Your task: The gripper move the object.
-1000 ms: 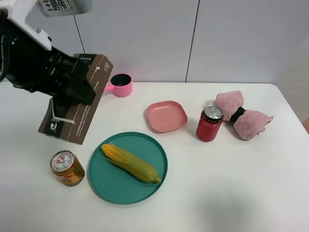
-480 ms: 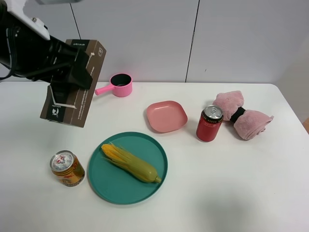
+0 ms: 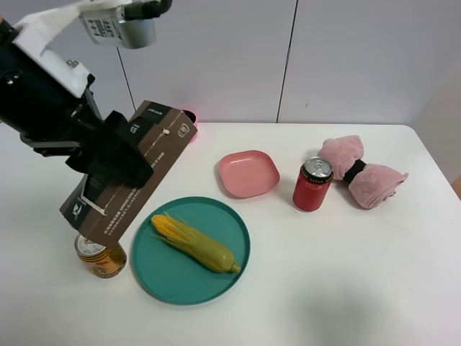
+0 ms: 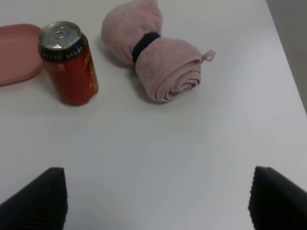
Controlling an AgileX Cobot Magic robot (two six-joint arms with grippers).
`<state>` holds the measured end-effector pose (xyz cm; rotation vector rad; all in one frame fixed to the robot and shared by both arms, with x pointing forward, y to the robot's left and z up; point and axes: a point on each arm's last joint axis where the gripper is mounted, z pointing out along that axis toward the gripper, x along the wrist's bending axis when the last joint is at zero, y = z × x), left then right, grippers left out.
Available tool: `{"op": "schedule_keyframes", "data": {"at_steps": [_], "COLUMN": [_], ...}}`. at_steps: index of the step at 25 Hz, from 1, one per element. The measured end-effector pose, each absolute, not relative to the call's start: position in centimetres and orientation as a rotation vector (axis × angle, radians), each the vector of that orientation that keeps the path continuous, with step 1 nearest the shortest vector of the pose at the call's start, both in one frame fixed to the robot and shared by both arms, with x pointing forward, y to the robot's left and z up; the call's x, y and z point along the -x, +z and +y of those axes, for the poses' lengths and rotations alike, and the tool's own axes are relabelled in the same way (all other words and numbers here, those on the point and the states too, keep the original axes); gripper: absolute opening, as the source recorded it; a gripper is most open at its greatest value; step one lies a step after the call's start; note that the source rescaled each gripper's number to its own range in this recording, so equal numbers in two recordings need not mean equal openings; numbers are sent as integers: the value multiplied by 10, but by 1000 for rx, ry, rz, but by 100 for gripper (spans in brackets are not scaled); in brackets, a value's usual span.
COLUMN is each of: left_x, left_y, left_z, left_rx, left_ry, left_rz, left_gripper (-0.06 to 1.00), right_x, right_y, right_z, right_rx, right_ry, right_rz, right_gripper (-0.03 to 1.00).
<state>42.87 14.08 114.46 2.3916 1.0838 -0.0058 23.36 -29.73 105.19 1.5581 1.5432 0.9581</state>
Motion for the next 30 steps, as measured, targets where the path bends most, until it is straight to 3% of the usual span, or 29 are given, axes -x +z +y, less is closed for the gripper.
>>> {"op": "schedule_keyframes", "data": {"at_steps": [7,13,22,30], "left_x": [-444,-444,-429,-435], "left_y": [1116,1112,1075,1069], "left_z": [109,71,27,-34], "left_rx": [-2498,-2437,-2581,-2614], "left_ry": [-57,120,4,21], "left_rz": [942,650,395,177], "left_gripper": [0,0,0,0], "right_x": [-234,-234,-234,-234], "right_y": [1052,1052,1052,1052], "right_z": [-297,-297,-297,-297], "right_rx": [-1558,-1558,-1558,-1558], "right_ry": [958,958,958,958], "right_rz": [1543,1543,1543,1543], "right_gripper": [100,100,100,100]}}
